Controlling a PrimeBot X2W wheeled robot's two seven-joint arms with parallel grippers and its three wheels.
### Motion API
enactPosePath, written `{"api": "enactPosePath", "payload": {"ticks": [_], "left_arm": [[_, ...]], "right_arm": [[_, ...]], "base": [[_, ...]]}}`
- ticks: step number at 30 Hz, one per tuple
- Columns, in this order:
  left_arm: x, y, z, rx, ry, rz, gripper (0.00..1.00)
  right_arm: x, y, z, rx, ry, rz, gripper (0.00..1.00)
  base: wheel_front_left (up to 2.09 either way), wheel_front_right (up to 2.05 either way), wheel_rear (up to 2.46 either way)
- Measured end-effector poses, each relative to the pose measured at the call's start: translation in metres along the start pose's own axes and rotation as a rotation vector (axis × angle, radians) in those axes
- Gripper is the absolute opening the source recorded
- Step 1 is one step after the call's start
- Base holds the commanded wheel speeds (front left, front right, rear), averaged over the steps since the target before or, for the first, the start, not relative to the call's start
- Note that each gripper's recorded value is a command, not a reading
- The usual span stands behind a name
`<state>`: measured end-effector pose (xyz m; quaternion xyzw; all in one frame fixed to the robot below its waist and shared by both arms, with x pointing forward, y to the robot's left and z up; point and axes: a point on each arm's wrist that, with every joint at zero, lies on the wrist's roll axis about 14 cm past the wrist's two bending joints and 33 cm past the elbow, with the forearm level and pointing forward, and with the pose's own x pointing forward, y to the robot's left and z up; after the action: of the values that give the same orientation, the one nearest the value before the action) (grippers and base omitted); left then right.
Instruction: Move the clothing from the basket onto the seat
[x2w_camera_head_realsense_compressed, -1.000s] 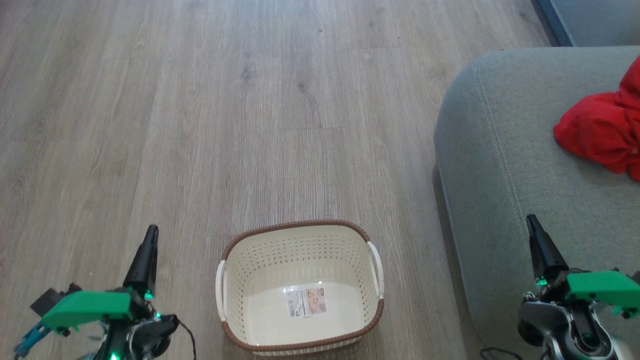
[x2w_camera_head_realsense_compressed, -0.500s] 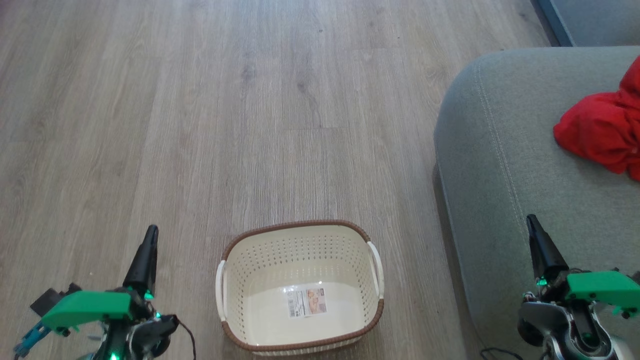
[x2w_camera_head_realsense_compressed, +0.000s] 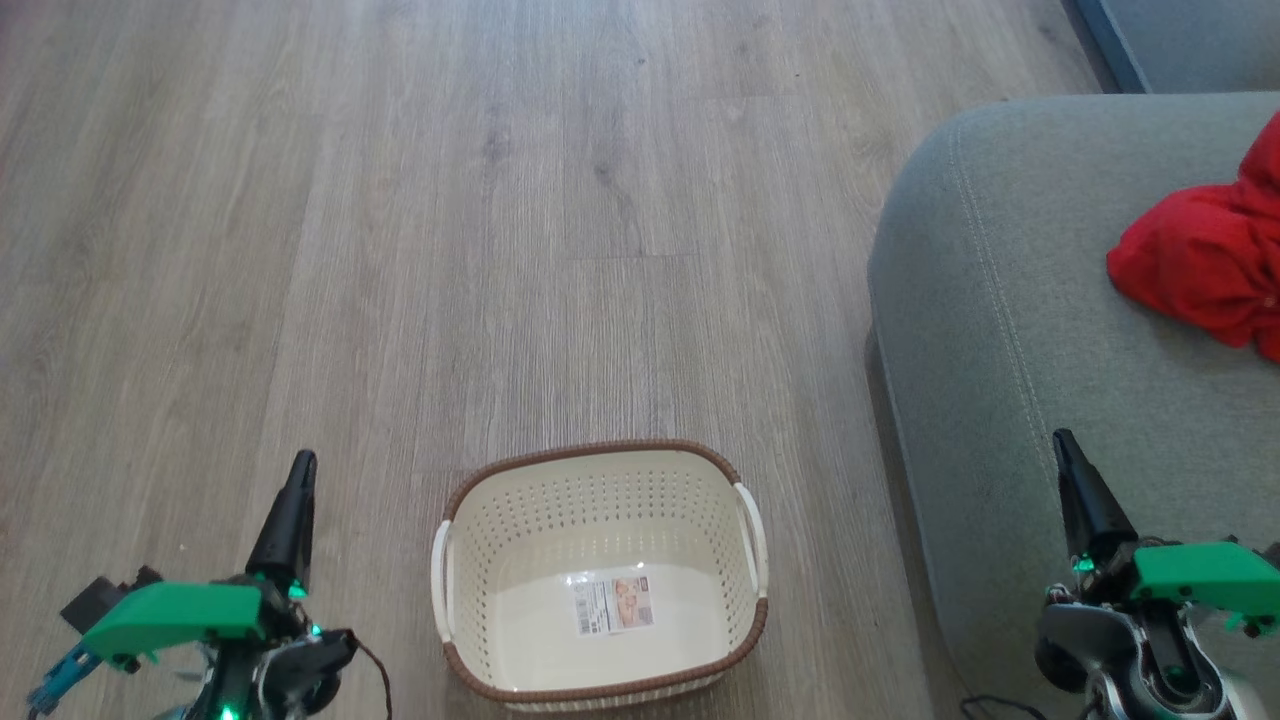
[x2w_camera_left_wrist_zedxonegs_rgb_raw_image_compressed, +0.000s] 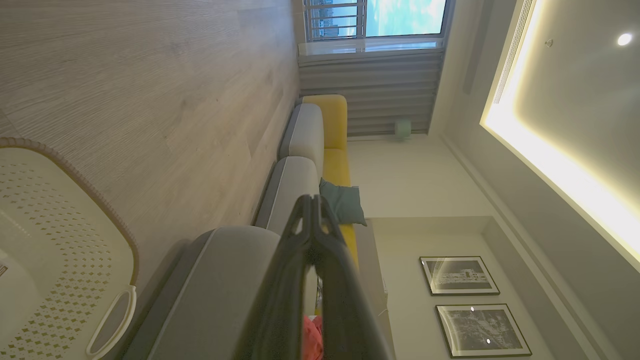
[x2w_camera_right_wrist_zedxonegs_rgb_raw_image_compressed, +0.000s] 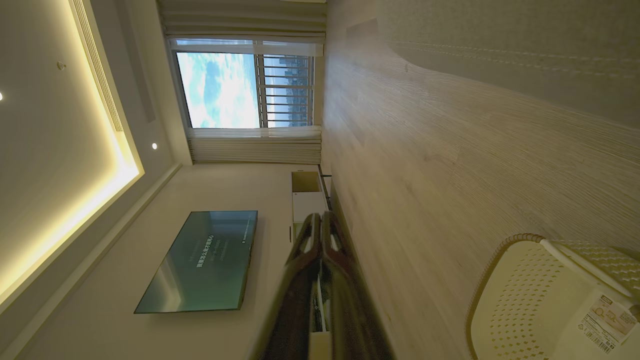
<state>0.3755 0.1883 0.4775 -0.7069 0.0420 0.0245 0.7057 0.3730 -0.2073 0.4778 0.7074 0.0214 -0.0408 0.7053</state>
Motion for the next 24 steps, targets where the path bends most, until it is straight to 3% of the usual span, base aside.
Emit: {"api": "enactPosePath", "payload": {"ticks": [24], "left_arm": [[0.0000,0.0000,0.0001,0.000,0.000,0.000,0.00]], "right_arm": [[0.0000,-0.0001,0.0001,0.000,0.000,0.000,0.00]], "base": [[0.00,0.00,0.00]]}}
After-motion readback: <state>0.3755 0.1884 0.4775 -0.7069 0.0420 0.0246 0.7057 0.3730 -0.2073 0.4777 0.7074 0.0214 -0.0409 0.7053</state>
